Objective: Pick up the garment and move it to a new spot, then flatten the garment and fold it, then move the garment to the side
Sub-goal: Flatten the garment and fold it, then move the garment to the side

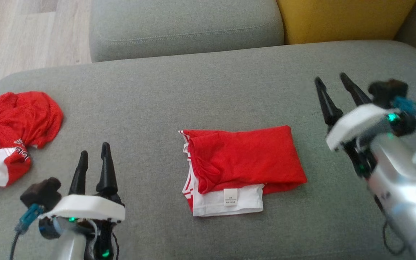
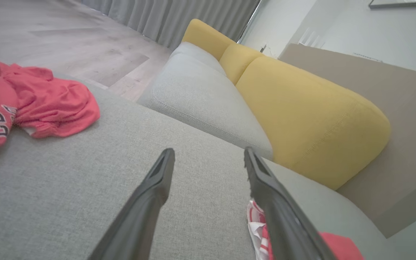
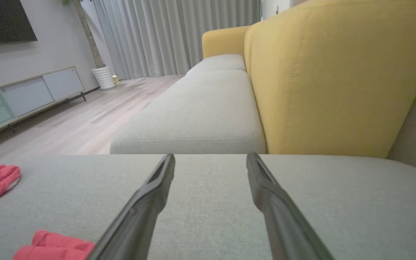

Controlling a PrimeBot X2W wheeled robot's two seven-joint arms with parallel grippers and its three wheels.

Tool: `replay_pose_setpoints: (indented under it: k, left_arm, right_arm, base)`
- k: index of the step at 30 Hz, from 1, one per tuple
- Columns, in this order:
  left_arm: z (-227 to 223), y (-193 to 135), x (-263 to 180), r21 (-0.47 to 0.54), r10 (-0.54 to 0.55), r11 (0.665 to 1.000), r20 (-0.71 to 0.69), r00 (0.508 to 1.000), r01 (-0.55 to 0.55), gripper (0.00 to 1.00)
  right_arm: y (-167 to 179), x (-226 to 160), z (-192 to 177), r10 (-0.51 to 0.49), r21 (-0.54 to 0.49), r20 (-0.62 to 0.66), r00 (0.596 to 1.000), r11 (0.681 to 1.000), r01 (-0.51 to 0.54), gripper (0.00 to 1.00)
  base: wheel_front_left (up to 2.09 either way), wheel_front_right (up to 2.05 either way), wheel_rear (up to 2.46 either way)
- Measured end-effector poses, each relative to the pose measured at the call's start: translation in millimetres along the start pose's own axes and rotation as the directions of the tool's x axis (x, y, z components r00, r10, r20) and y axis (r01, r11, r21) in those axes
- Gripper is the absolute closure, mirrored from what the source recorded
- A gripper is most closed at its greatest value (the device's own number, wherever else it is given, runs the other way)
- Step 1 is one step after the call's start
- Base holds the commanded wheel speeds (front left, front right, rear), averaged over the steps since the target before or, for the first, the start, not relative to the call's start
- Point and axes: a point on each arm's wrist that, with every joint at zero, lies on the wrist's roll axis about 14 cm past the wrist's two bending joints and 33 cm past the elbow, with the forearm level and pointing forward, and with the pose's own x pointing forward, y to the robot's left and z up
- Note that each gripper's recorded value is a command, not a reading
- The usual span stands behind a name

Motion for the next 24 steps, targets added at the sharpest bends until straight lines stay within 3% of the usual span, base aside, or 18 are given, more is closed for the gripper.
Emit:
replay_pose_setpoints:
  k: [2,4,6,10,24]
  left_arm:
    - [-2,-3,-2,0.089,-0.022,0.996,-0.006,1.000,0.023,0.00]
    - [-6,2,-6,0.113,-0.013,0.994,-0.019,1.000,0.015,0.00]
    - [-11,7,-11,0.147,-0.010,0.989,-0.035,0.999,0.015,0.00]
    - [-13,7,-16,0.190,-0.022,0.981,-0.043,0.999,0.029,0.00]
    - [-17,-5,-20,0.249,-0.067,0.965,-0.057,0.996,0.079,0.00]
  right_arm:
    - [-7,-13,-11,-0.024,-0.013,0.007,1.000,1.000,0.025,0.00]
    - [-12,-30,-29,-0.045,-0.045,-0.007,0.999,0.998,0.044,0.00]
    - [-16,-46,-45,-0.092,-0.011,-0.008,0.996,0.996,0.091,0.00]
    - [0,-66,-64,-0.110,-0.007,-0.010,0.994,0.994,0.110,0.00]
    - [22,-73,-58,-0.108,-0.046,0.014,0.994,0.993,0.109,0.00]
  base:
    - [0.00,0.00,0.00]
    - [0.00,0.00,0.00]
    - [0.00,0.00,0.00]
    - [0.00,0.00,0.00]
    - [0.00,0.00,0.00]
